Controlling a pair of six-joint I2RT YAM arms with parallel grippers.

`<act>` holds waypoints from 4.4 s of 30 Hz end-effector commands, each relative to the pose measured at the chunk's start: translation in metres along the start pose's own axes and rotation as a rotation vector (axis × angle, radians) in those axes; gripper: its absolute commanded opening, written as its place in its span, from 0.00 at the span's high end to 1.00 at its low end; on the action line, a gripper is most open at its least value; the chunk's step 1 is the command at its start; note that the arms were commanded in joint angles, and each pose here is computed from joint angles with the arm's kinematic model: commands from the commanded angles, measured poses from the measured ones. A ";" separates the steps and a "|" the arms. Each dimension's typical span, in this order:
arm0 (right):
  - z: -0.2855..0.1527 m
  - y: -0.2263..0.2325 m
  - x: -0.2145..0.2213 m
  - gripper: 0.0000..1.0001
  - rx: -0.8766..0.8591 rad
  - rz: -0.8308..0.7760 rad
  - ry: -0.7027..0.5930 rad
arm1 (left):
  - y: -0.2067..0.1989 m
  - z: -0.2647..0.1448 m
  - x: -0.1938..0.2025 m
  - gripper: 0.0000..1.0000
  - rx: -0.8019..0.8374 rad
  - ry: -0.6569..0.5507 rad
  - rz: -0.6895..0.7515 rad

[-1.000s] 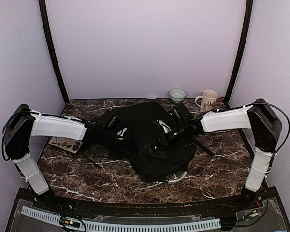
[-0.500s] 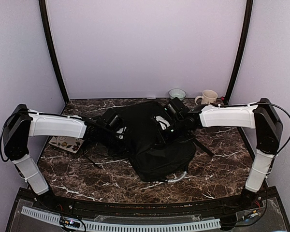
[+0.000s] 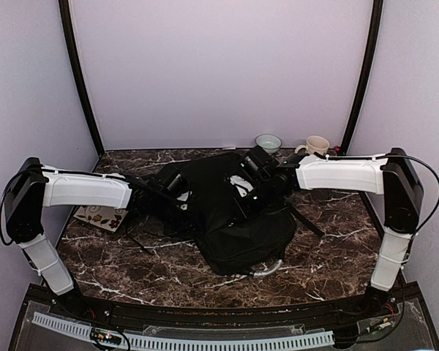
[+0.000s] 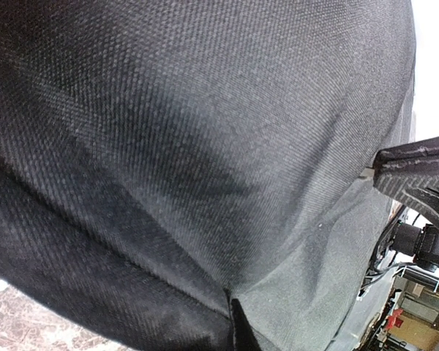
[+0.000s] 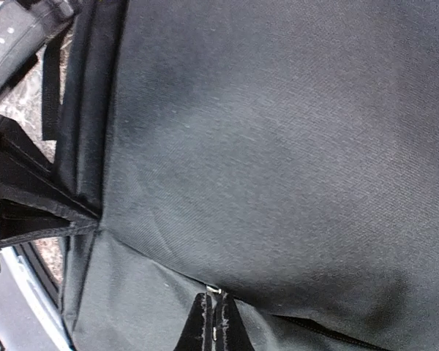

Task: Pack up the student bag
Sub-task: Zip the student bag into the second largest pocket of the bag, then put down the student bag at the center of the board, then reset both arms

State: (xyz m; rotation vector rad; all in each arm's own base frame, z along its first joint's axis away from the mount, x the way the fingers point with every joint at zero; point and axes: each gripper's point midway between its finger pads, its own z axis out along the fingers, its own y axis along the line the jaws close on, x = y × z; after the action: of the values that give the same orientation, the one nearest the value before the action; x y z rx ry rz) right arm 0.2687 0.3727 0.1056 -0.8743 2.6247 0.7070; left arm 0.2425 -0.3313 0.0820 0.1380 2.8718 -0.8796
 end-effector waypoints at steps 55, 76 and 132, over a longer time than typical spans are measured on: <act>-0.091 -0.176 0.020 1.00 0.583 0.172 -0.110 | 0.022 -0.071 0.024 1.00 -0.178 0.007 0.028; -0.189 -0.141 -0.049 0.35 0.504 0.128 -0.489 | 0.007 -0.121 -0.018 0.16 -0.174 -0.263 0.142; -0.310 -0.133 -0.039 0.15 0.627 0.237 -0.819 | 0.262 -0.208 -0.125 0.08 -0.602 -1.263 0.445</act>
State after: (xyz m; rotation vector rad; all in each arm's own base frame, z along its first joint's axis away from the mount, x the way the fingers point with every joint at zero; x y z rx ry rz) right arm 0.3444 0.1356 0.3250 -0.0795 2.0014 0.1676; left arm 0.3793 0.0041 0.0977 0.0608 1.8278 0.1345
